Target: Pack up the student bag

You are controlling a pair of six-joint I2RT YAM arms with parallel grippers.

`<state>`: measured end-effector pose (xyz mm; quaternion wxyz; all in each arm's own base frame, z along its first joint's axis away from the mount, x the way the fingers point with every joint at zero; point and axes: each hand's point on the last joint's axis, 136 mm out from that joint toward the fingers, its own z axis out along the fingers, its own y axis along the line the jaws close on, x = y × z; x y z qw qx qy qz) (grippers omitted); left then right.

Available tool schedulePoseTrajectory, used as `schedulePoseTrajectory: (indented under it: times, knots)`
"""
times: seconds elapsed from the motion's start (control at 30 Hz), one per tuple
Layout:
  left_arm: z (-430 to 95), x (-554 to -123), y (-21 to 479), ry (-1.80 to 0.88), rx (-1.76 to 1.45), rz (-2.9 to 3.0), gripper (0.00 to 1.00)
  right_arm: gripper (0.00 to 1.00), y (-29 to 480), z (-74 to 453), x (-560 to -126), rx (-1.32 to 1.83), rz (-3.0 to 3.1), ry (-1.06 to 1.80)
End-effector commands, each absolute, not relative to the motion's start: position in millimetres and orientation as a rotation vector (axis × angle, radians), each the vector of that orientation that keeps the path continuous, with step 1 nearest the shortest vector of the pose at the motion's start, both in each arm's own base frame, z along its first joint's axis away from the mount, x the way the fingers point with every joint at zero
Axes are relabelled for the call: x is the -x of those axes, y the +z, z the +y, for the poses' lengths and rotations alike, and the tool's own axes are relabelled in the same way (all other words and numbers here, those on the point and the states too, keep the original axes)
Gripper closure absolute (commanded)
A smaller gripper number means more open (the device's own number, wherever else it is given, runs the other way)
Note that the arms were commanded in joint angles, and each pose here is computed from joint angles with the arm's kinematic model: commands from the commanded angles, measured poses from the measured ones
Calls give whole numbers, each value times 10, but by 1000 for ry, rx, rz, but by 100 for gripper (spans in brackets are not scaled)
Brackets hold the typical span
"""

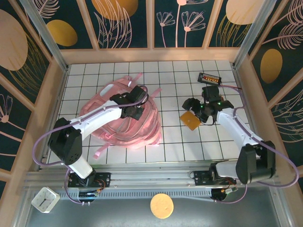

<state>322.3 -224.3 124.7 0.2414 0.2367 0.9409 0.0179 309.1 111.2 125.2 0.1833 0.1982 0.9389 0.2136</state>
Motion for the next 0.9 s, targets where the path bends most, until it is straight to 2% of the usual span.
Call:
schedulePoseTrajectory:
  times: [0.0, 0.23, 0.37, 0.43, 0.47, 0.5, 0.57, 0.87]
  knots:
    - [-2266, -3182, 1392, 16, -652, 2573, 98, 1, 871, 775, -2930, -461, 2823, 246]
    - [-2292, -3152, 1531, -35, -631, 2560, 100, 2, 506, 815, -2967, -616, 2818, 401]
    - [-2297, -3138, 1516, -50, -617, 2567, 100, 8, 414, 821, -2975, -654, 2812, 417]
    - [-2291, -3137, 1528, -52, -610, 2565, 100, 17, 402, 808, -2982, -665, 2797, 422]
    - [-2291, -3137, 1533, -51, -608, 2563, 100, 26, 401, 804, -2989, -673, 2785, 429]
    - [-2287, -3137, 1538, -50, -608, 2561, 100, 40, 411, 811, -3004, -676, 2765, 448]
    - [-2275, -3134, 1533, -42, -612, 2564, 100, 50, 407, 803, -3013, -693, 2736, 464]
    - [-2255, -3133, 1553, -23, -629, 2563, 100, 49, 319, 753, -2972, -734, 2713, 468]
